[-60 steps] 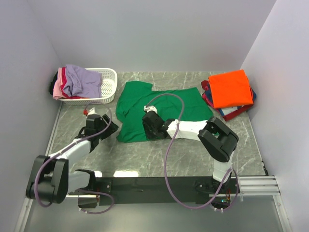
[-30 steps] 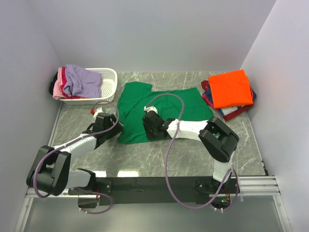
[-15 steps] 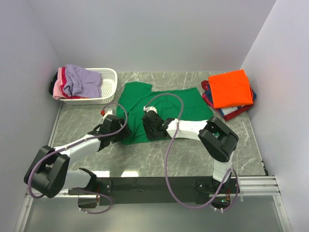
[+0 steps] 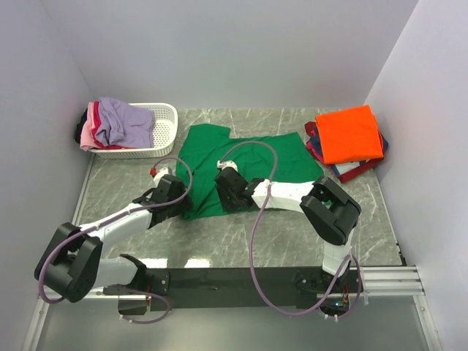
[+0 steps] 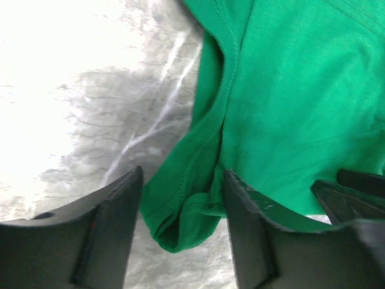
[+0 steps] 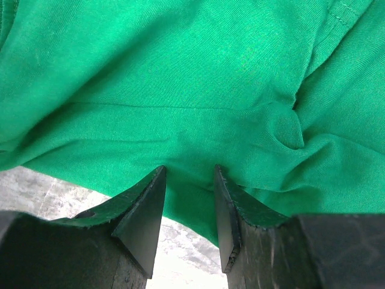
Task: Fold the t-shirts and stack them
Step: Fold the tshirt
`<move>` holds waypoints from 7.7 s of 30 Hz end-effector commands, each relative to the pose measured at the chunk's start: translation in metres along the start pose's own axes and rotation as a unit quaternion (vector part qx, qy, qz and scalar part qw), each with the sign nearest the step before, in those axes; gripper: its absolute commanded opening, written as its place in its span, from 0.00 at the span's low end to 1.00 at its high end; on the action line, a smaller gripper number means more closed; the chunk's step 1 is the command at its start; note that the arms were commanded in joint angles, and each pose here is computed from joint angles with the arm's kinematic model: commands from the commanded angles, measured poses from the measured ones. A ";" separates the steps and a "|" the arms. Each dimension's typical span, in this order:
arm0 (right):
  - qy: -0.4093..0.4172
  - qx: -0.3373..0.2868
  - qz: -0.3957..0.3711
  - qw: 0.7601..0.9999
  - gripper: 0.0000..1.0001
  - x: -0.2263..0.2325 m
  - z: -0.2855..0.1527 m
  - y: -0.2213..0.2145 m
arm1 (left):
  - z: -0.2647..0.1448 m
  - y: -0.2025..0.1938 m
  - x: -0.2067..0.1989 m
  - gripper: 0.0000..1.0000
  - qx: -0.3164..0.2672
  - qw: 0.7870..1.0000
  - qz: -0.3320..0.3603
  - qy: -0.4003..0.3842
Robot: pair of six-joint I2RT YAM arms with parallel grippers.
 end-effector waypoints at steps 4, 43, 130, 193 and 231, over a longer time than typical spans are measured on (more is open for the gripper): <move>-0.018 0.055 -0.013 0.998 0.45 -0.008 0.007 -0.025 | -0.008 0.016 -0.004 0.55 -0.043 0.999 -0.015 0.007; -0.017 0.055 -0.015 0.998 0.45 -0.009 0.007 -0.027 | -0.011 0.005 0.015 0.00 -0.041 0.998 -0.036 0.041; -0.098 0.123 0.227 0.961 0.59 -0.109 -0.080 -0.088 | -0.005 -0.043 0.017 0.70 0.062 0.997 -0.041 -0.038; -0.223 0.026 0.330 0.917 0.45 -0.247 -0.090 -0.056 | 0.008 0.001 -0.030 0.73 0.012 0.997 -0.014 -0.081; -0.271 0.016 0.338 0.901 0.00 -0.255 -0.114 -0.057 | 0.006 -0.003 -0.012 0.74 -0.011 0.999 -0.021 -0.042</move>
Point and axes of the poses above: each gripper's point midway between its finger pads, its own z axis out along the fingers, its own x axis along the line the jaws close on, y = z × x, the point moved 7 cm from there along -z, back along the fingers, and after that the axes turned 1 degree about z, right-handed, at the moved point
